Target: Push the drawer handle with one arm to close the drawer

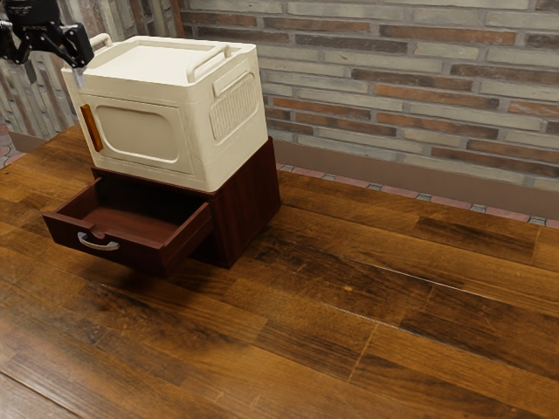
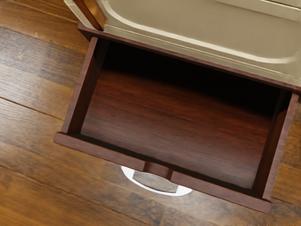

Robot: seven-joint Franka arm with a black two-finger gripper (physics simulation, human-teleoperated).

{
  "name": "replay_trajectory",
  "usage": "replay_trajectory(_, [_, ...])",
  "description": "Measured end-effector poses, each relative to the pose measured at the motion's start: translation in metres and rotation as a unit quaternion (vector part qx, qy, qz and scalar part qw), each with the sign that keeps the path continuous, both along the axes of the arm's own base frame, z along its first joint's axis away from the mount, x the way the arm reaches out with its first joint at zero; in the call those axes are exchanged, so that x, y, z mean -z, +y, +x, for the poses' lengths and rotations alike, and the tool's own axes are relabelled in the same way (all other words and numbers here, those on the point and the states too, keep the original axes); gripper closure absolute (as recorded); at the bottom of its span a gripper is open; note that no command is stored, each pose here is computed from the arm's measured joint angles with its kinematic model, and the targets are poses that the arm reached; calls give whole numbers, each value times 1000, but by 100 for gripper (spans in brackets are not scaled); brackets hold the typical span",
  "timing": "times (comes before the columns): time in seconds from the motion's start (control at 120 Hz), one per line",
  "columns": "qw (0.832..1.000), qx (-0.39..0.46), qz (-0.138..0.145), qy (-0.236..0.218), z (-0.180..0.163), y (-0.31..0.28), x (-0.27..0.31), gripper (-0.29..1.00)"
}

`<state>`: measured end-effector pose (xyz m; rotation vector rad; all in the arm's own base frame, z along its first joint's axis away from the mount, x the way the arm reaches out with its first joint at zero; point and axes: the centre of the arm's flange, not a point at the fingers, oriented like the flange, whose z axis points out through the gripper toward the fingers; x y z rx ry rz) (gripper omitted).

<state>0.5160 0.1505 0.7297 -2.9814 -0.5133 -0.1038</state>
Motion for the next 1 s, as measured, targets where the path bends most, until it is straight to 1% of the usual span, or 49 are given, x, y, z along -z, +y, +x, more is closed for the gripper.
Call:
replay_trajectory(0.133, [1000, 6, -3, -2, 1, -6, -1, 2])
replay_trajectory(0.167, [999, 13, 4, -42, -16, -12, -40, 2])
replay_trajectory(0.208, [995, 18, 22, -90, -39, -19, -87, 2])
replay_trajectory(0.267, [992, 23, 36, -120, -54, -26, -114, 2])
replay_trajectory(0.333, [990, 34, 33, -133, -53, -37, -121, 2])
replay_trajectory(0.425, [991, 48, 26, -125, -38, -49, -109, 2])
replay_trajectory(0.467, [992, 54, 20, -108, -30, -54, -93, 2])
replay_trajectory(0.517, [994, 66, 1, -82, -22, -62, -68, 2])
replay_trajectory(0.567, [995, 85, -34, -47, -28, -70, -30, 2])
replay_trajectory(0.6, [994, 84, -58, -28, -43, -62, -2, 2])
replay_trajectory(0.633, [994, 79, -80, -11, -68, -52, 30, 2])
replay_trajectory(0.683, [993, 68, -97, 5, -112, -47, 81, 2])
replay_trajectory(0.75, [993, 55, -107, 17, -153, -51, 145, 2])
replay_trajectory(0.8, [992, 42, -112, 26, -172, -52, 184, 2])
replay_trajectory(0.858, [993, 37, -105, 41, -191, -65, 223, 2])
replay_trajectory(0.925, [992, 35, -105, 59, -188, -73, 259, 2])
replay_trajectory(1.0, [991, 45, -98, 80, -166, -74, 299, 2])
